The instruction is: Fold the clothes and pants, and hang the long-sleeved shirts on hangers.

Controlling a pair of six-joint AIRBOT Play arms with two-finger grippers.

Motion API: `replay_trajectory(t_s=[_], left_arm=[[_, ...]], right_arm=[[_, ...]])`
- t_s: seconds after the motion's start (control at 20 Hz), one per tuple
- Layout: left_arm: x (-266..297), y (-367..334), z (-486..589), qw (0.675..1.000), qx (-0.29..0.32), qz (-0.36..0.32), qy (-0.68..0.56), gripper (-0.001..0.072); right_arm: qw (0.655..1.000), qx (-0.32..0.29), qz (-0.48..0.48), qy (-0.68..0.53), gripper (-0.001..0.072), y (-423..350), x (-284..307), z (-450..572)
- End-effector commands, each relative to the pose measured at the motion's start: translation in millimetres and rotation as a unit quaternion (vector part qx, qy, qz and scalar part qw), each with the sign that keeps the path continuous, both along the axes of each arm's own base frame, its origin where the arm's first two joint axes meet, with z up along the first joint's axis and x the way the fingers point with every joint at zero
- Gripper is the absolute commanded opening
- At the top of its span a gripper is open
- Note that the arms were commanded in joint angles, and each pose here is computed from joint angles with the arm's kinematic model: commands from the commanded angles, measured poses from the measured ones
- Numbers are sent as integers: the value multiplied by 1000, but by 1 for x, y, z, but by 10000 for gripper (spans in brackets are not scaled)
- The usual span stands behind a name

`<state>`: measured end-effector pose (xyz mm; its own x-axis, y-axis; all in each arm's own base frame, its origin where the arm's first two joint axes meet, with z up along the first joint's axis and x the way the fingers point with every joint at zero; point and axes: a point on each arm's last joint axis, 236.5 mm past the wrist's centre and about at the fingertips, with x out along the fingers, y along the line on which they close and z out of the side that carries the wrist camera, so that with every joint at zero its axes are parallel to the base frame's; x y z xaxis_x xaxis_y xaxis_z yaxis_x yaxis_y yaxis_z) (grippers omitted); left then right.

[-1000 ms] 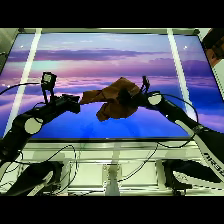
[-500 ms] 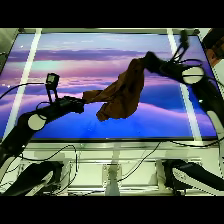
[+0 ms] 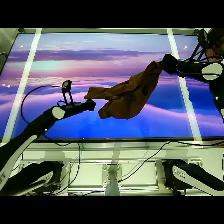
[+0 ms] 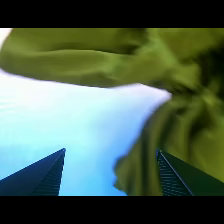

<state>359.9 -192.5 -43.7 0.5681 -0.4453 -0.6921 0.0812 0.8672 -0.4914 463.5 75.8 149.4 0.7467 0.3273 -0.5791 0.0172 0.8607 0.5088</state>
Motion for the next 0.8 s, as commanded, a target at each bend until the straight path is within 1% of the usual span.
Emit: replay_trajectory(t_s=[0.0,0.1,0.2,0.35,0.4,0.55,0.75], left_arm=[[28,14,-15,993,-41,107,6,646],[41,15,-15,989,-58,136,6,644],[54,7,-19,988,-64,138,15,644],[78,-3,-24,976,-109,182,42,644],[84,-5,-26,974,-115,189,47,645],[89,-7,-33,973,-117,193,55,636],[68,-13,-46,971,-122,167,120,640]], right_arm=[[1000,-11,-1,5,13,-5,-2,-3],[1000,-11,-1,5,13,-5,-2,-3],[1000,-11,-1,5,13,-5,-2,-3],[1000,-11,-1,5,13,-5,-2,-3],[1000,-11,-1,5,13,-5,-2,-3],[1000,-11,-1,5,14,-5,-2,-3],[1000,-12,-1,5,13,-5,-2,-3]])
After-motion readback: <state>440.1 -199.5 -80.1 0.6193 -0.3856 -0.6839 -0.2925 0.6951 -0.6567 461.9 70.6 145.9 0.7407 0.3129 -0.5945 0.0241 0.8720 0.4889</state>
